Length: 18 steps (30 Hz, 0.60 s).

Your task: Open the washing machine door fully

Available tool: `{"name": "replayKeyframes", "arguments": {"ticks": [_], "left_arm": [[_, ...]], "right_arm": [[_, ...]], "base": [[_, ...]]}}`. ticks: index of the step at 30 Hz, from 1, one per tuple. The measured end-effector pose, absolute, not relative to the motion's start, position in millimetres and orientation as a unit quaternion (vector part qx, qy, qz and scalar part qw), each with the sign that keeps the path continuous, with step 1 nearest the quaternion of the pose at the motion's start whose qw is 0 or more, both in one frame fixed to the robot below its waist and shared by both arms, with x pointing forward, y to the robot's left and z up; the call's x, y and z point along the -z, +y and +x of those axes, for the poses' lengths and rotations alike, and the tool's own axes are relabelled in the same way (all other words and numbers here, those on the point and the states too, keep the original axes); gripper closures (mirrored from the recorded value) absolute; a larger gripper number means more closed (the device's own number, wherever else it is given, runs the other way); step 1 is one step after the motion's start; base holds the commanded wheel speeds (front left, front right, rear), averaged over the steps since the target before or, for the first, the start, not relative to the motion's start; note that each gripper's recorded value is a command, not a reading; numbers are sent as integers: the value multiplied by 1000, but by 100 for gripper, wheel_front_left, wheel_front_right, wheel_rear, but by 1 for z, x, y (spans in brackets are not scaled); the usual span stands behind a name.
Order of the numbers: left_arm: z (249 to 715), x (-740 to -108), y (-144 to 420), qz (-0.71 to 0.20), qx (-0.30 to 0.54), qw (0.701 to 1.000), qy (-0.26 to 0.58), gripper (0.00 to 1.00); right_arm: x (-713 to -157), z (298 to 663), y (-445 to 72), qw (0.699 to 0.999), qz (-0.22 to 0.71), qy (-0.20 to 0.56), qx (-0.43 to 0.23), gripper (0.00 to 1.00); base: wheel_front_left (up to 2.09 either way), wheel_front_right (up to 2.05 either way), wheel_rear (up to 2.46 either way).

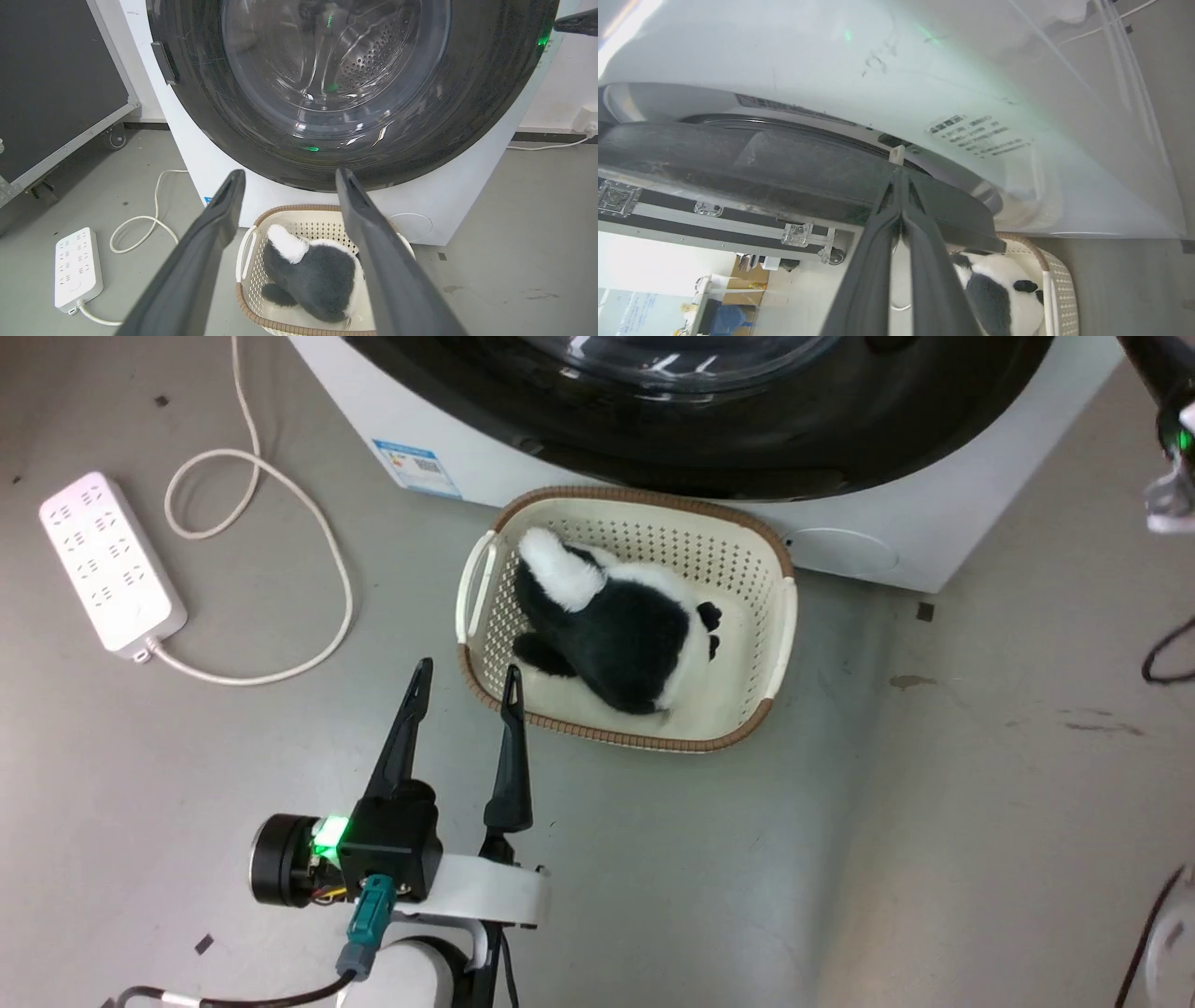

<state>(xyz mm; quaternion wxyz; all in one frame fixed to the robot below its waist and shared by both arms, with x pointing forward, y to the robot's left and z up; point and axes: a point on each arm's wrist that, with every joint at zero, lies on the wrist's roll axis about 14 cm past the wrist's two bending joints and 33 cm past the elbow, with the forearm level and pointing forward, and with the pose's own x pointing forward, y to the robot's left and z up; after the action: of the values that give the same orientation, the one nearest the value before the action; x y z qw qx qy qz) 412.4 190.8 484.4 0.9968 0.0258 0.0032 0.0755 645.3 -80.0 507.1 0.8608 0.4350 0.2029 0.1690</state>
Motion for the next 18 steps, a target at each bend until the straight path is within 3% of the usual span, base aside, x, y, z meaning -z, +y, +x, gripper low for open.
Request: {"name": "replayKeyframes", "arguments": {"ticks": [18], "left_arm": [[415,-476,195,33,-92,995,6,0]], "right_arm": [[-503,675,-40,769,527,281,-228,100]], "base": [[0,0,0]]}}
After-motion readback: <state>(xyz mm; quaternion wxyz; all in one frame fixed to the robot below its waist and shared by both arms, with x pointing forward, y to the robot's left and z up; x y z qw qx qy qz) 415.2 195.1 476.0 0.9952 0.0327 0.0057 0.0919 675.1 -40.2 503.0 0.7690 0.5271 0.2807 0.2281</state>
